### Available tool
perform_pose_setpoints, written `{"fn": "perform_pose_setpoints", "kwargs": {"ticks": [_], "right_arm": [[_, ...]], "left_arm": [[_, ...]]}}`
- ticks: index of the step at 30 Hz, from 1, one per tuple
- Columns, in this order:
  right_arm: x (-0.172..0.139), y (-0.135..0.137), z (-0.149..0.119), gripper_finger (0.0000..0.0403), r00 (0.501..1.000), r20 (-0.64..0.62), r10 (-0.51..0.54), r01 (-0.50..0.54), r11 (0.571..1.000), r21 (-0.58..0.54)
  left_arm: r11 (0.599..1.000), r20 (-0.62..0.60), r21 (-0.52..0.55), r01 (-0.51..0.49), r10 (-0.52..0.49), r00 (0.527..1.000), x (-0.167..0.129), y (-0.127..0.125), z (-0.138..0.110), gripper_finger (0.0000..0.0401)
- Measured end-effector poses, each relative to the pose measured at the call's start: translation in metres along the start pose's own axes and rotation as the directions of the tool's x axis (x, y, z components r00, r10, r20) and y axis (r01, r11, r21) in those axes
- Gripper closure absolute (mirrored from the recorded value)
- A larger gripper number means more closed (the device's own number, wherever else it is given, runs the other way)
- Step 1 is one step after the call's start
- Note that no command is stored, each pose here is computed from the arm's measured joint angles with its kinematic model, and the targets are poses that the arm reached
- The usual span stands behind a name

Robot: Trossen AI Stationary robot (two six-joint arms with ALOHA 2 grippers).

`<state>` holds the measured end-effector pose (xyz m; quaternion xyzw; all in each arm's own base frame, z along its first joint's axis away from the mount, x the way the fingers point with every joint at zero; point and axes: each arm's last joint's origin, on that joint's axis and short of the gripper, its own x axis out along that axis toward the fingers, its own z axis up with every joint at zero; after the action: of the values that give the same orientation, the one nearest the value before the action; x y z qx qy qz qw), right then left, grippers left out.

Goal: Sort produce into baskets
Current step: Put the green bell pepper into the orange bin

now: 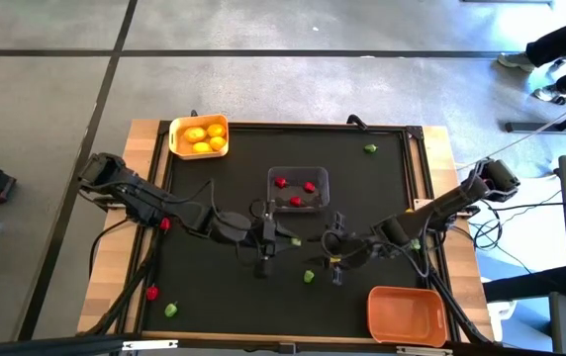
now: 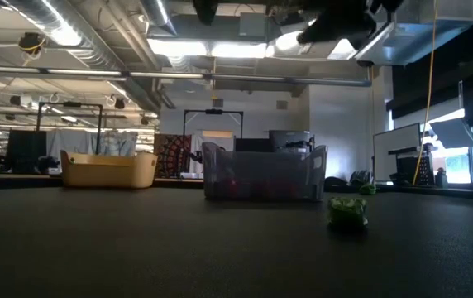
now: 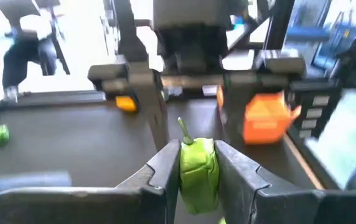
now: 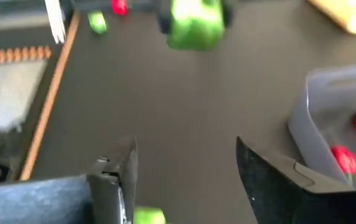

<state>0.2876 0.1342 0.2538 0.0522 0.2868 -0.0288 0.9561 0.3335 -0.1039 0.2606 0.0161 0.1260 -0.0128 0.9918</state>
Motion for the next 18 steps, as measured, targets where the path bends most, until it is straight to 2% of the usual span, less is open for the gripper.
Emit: {"fn": "perform_pose_setpoints", "kwargs": {"ticks": [8,14,18], "right_arm": [[0.0,0.006,0.006,0.0221,0.976,0.218,-0.01,-0.002,0.998,0.055],[-0.004,0.01,0.02,0.0242,0.935,0.354,0.01,-0.022,0.999,0.03],[-0.005,0.01,0.024,0.0257,0.921,0.39,0.014,-0.025,0.999,0.021]], "left_arm": [[1.0,0.132,0.031,0.0,-0.005,0.991,-0.001,-0.001,0.013,0.0317],[0.999,0.147,0.041,-0.002,-0.004,0.989,-0.001,0.0,0.015,0.0317],[0.999,0.148,0.041,-0.004,-0.003,0.989,-0.001,0.001,0.015,0.0317]]}}
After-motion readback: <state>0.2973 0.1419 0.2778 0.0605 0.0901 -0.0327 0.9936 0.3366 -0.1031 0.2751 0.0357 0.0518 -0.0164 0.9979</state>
